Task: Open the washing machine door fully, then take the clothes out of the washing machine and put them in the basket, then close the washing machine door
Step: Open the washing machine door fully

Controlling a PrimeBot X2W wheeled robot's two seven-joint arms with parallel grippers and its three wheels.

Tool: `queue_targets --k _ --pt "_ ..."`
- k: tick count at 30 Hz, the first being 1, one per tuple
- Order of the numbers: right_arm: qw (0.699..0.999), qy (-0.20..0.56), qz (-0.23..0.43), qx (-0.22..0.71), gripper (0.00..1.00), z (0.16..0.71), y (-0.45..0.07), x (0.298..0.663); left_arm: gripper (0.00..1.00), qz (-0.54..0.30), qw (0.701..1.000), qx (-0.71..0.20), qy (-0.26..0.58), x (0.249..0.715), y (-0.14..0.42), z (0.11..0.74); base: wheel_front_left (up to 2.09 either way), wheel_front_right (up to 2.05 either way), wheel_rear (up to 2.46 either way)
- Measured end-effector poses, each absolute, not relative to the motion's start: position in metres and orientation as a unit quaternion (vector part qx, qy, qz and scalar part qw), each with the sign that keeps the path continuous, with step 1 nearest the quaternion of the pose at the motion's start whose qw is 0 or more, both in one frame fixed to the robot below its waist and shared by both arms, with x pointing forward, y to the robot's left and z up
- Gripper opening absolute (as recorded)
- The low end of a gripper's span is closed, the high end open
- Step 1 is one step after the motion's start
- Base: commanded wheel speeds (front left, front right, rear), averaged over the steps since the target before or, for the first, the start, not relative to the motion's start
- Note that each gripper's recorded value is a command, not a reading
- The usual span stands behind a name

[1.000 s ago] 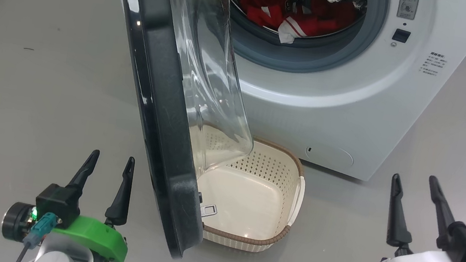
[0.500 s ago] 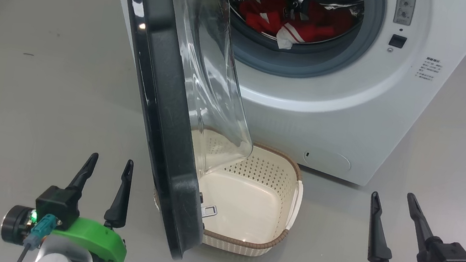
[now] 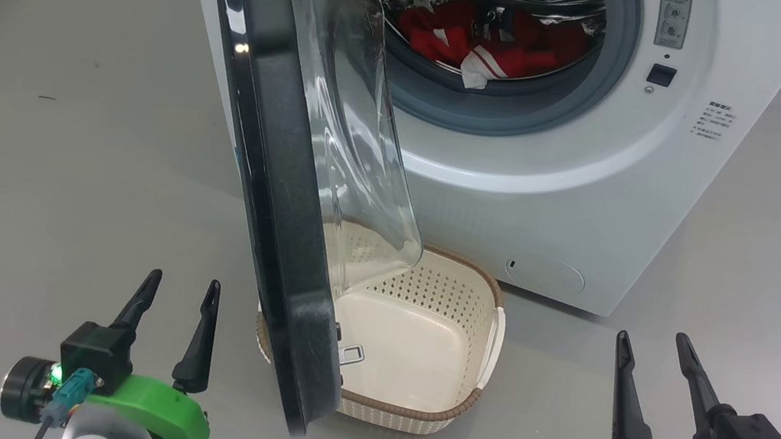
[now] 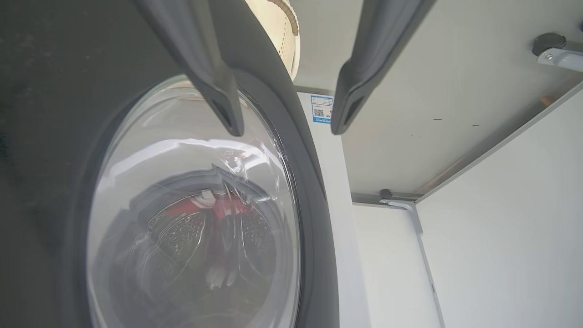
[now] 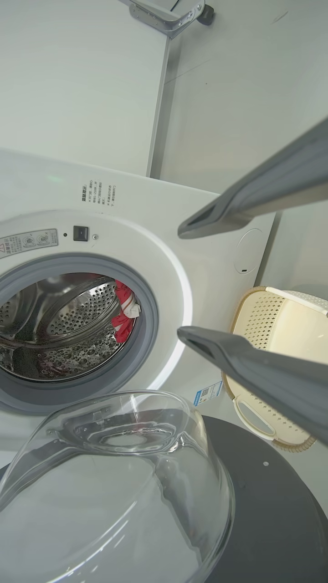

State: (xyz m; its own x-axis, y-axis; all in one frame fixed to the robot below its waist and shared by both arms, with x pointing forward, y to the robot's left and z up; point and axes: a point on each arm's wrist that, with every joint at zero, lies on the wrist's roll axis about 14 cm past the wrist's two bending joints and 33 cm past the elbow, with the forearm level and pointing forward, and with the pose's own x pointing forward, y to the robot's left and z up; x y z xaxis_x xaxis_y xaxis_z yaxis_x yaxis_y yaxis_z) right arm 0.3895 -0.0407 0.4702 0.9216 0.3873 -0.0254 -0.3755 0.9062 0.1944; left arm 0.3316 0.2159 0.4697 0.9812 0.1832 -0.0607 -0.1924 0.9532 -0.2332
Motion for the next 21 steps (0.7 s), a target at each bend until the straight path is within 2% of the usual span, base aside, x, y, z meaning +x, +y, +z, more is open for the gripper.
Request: queue_targets --k 15,16,17,18,19,21 --pt "0.975 0.029 0.198 0.092 1.0 0.4708 -0.0412 0.39 1.0 0.095 0.988 -0.12 0.019 0.3306 0.216 0.47 0.0 0.0 0.0" --pt "0.976 0.029 0.197 0.092 1.0 0.4709 -0.0417 0.3901 0.82 0.095 0.988 -0.12 0.018 0.3305 0.2158 0.4703 0.0 0.0 0.0" --pt "0.976 0.028 0.197 0.092 1.0 0.4712 -0.0419 0.3901 0.48 0.095 0.988 -0.12 0.018 0.3304 0.2155 0.4703 0.0 0.0 0.0" --pt "0.975 0.028 0.197 0.093 1.0 0.4715 -0.0418 0.39 0.37 0.094 0.988 -0.12 0.018 0.3302 0.2153 0.4701 0.0 0.0 0.0" --pt "0.975 0.027 0.198 0.093 1.0 0.4717 -0.0417 0.3899 0.0 0.094 0.988 -0.12 0.019 0.33 0.2153 0.4699 0.0 0.0 0.0" --pt "0.976 0.027 0.197 0.093 1.0 0.4721 -0.0421 0.3899 0.0 0.094 0.988 -0.12 0.019 0.3296 0.2149 0.4697 0.0 0.0 0.0"
